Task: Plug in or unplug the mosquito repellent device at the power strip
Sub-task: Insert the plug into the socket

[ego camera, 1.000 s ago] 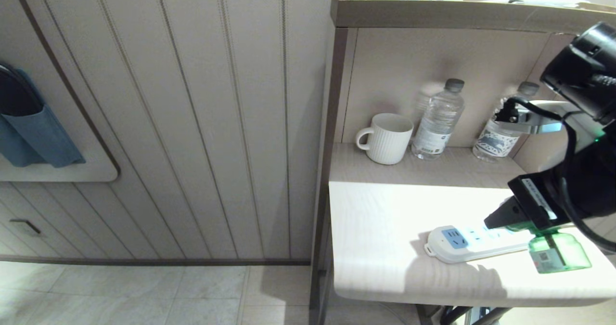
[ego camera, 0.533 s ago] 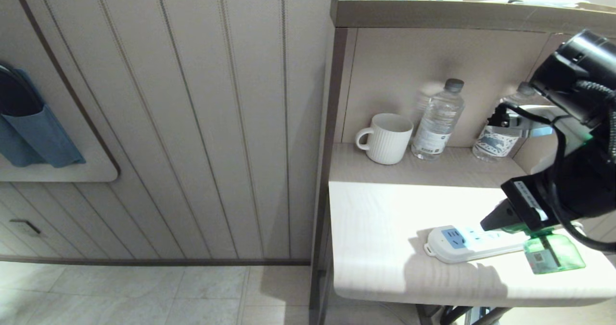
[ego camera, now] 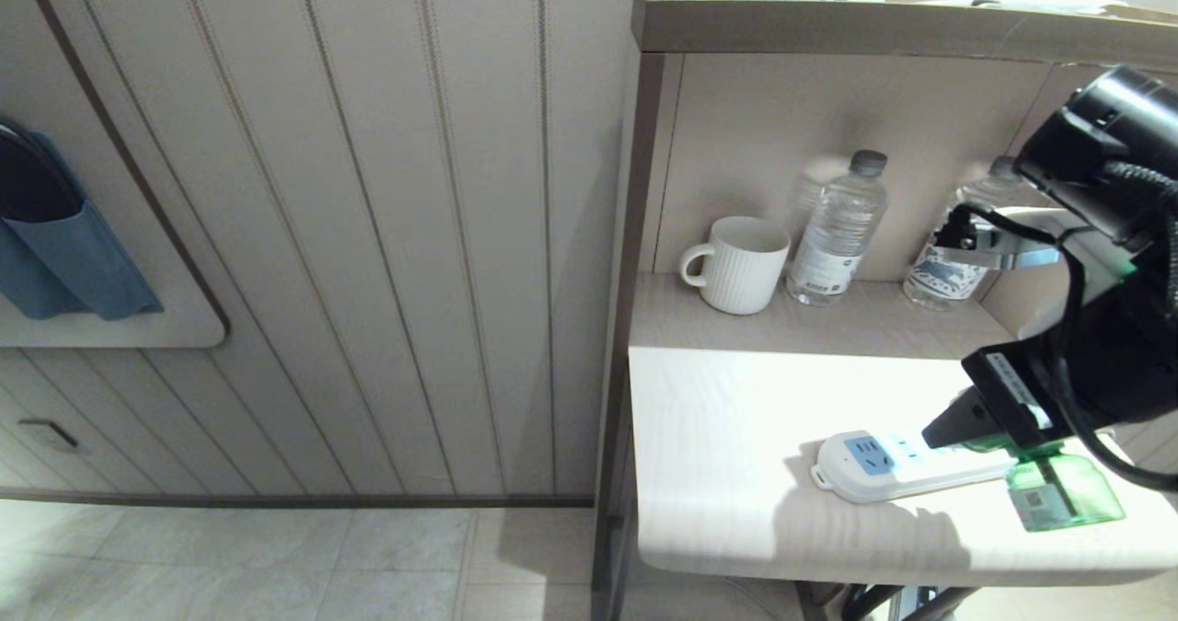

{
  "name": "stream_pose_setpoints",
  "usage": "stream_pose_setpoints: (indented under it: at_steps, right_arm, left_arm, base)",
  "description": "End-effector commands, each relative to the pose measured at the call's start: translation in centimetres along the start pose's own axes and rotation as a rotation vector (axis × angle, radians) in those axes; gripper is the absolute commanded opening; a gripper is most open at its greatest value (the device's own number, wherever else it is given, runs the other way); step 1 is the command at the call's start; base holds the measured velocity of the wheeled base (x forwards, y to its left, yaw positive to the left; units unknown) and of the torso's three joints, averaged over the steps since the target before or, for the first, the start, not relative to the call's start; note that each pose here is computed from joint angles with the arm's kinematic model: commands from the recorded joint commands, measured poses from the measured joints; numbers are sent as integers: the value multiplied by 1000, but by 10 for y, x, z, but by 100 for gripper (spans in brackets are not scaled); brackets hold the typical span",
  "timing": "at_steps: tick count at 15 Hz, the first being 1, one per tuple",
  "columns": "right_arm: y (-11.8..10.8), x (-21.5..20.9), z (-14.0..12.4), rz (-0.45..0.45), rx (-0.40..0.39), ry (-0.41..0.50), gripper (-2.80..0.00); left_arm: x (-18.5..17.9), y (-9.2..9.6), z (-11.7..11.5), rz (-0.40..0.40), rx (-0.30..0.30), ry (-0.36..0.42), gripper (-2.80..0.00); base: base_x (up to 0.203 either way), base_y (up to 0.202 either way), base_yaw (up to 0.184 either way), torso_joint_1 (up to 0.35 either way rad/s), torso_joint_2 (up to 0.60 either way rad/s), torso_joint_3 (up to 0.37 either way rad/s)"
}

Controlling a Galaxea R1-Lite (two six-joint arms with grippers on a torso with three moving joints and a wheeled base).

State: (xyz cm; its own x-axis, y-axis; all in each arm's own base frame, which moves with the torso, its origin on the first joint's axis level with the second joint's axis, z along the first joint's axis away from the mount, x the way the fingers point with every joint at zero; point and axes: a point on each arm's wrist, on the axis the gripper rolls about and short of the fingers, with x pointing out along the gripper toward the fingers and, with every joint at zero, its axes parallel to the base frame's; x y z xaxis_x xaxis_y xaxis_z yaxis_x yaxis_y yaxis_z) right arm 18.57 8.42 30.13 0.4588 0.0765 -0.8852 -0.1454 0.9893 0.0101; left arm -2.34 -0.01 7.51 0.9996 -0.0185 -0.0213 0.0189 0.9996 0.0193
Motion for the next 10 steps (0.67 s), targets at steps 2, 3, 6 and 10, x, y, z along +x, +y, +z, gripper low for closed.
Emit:
stream_pose_setpoints:
  at_steps: [2,3,6,10]
  right_arm:
    - [0,-1,1,-2,0,-2,-280]
    - [0,0,2,-3,-2,1,-280]
    - [1,3,2,-8,-2,11,-280]
    - [0,3,1,-9,-2,16,-280]
  left_arm:
    - [0,0,0,0,0,2,-280]
    - [0,0,0,0,1,2,-280]
    - [0,0,0,0,1,2,-280]
    - [0,0,0,0,2,2,-280]
  base:
    - [0,0,0,0,0,0]
    - [0,0,0,0,0,0]
    - [0,0,0,0,0,0]
    - [0,0,0,0,0,0]
